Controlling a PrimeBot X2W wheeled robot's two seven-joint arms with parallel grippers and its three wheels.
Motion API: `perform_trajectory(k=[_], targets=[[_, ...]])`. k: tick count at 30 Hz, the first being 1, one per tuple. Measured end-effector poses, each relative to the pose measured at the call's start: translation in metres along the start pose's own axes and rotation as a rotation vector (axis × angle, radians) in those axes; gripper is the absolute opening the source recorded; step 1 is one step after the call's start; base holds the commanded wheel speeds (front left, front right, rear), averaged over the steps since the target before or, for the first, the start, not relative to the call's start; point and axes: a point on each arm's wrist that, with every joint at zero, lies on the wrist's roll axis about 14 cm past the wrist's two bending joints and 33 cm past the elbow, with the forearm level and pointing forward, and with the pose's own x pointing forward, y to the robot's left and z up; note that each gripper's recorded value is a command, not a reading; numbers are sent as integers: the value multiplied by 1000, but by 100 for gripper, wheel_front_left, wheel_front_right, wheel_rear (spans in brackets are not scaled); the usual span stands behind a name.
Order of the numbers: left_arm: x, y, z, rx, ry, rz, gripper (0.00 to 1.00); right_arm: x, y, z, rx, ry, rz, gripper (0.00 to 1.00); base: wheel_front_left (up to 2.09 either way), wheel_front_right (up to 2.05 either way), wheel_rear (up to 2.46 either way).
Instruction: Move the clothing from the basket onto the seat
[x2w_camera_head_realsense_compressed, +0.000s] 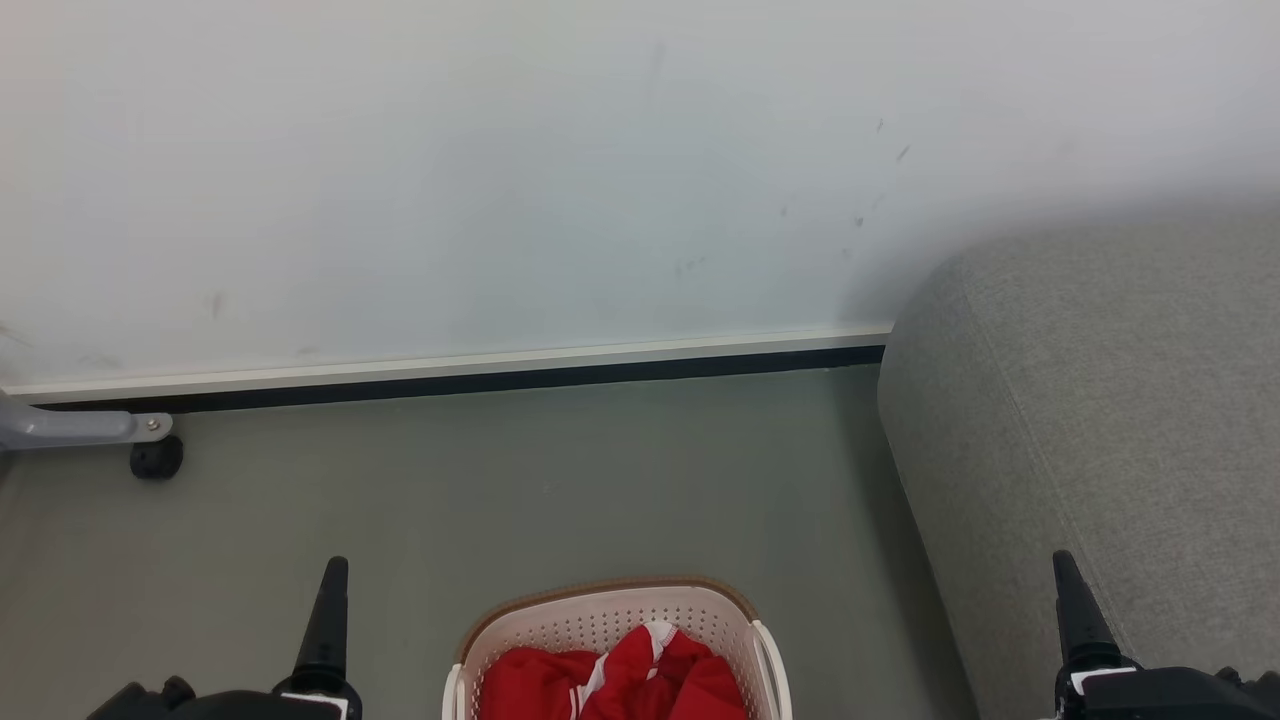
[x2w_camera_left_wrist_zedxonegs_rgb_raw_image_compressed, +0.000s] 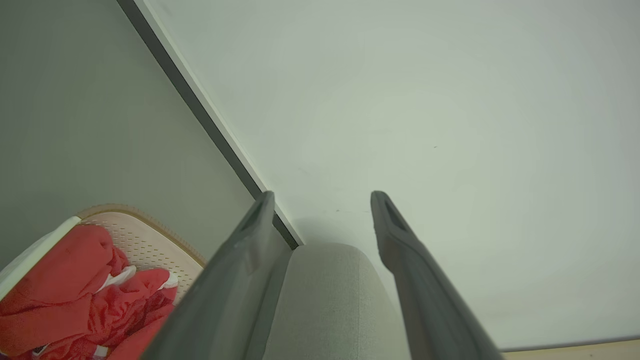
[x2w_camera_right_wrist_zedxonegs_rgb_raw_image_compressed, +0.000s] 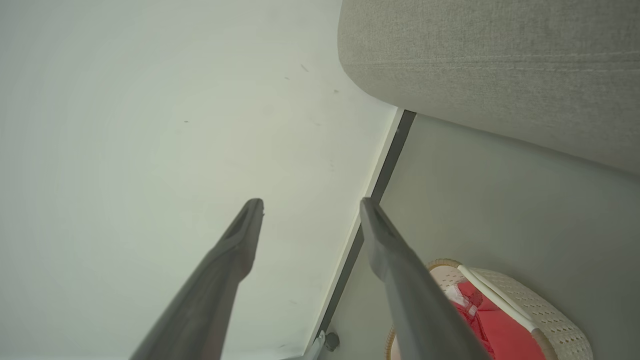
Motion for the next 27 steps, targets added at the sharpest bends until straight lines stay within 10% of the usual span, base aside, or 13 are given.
perform_trajectory(k=[27], targets=[[-6, -13, -5, 612, -5, -39, 100, -9, 18, -17, -563, 7, 62, 100, 0, 0, 0]])
